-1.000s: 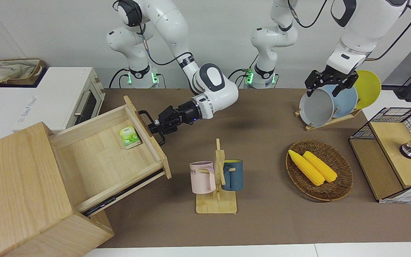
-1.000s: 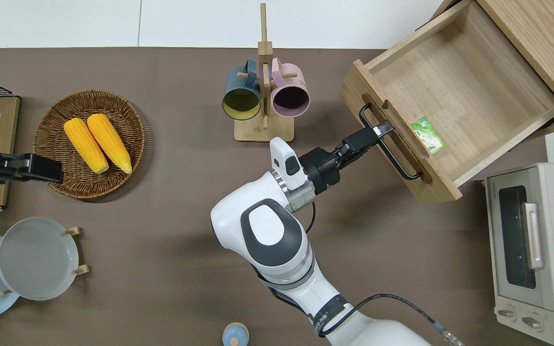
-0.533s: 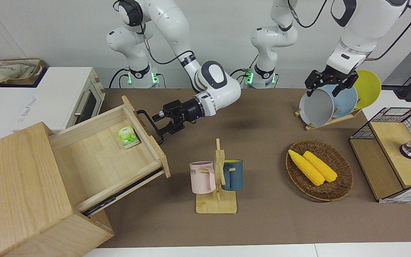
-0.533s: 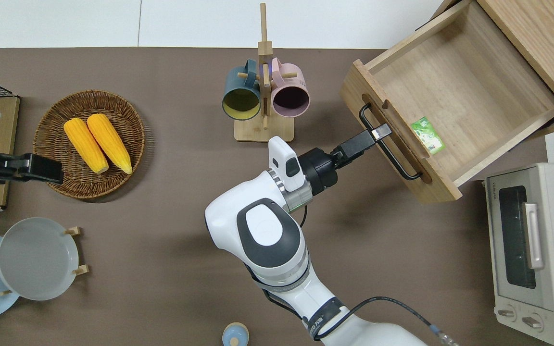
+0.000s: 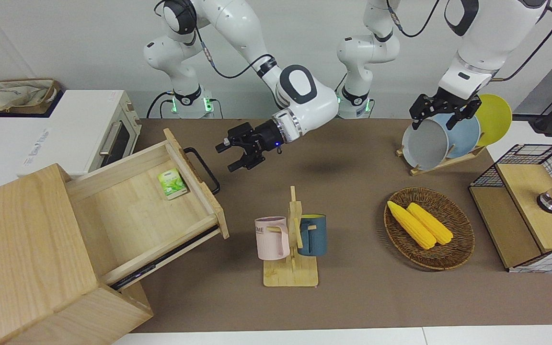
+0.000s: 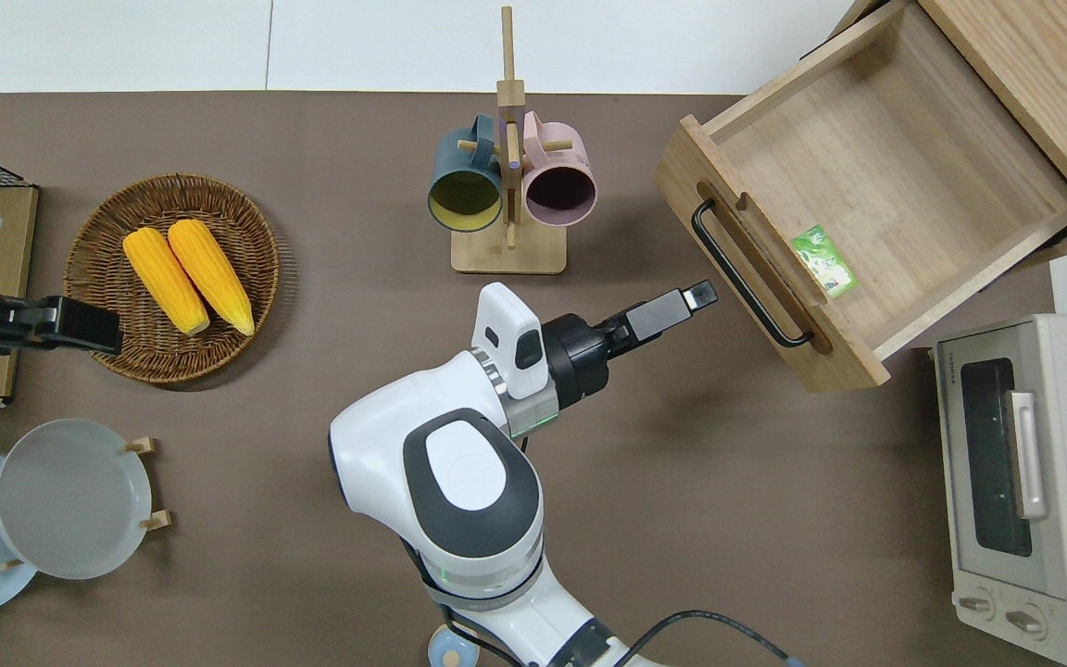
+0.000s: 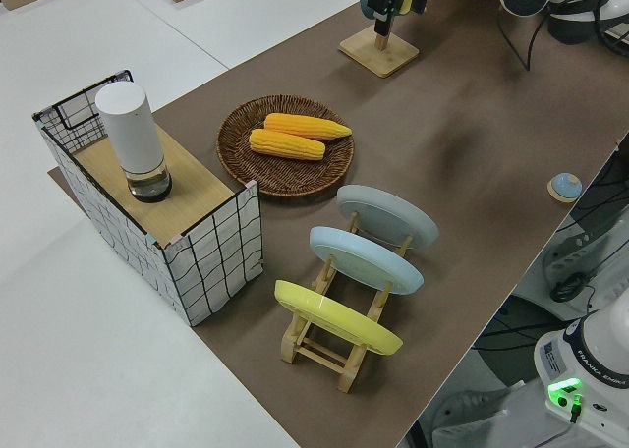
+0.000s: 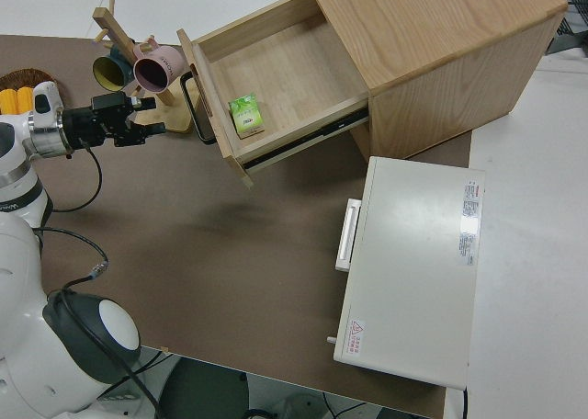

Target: Slide drawer open with right arm

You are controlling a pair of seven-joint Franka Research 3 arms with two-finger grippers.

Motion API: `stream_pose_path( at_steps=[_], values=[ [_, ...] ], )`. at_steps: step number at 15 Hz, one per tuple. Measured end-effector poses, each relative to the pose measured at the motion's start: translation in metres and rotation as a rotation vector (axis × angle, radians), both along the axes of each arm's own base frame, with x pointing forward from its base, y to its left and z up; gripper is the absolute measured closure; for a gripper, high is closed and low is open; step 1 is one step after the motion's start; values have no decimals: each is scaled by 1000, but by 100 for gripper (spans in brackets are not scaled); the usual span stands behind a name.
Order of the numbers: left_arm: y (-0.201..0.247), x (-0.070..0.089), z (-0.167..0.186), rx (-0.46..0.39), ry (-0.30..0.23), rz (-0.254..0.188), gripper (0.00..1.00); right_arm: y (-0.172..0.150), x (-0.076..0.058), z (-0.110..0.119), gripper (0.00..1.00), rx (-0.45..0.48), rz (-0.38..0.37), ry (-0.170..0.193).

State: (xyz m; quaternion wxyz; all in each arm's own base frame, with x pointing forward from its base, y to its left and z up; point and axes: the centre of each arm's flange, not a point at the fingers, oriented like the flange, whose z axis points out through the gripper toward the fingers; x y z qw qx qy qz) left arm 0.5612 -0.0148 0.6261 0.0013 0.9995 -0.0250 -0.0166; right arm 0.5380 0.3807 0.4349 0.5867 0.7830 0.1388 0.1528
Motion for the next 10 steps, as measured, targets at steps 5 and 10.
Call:
stream_pose_path(
  at_steps=[5,10],
  values=[
    [0,0,0,0,0,0,0,14,-15,21,1,236,-93,83],
    [0,0,0,0,0,0,0,-39,6,76,1,552,-285,155]
  ],
)
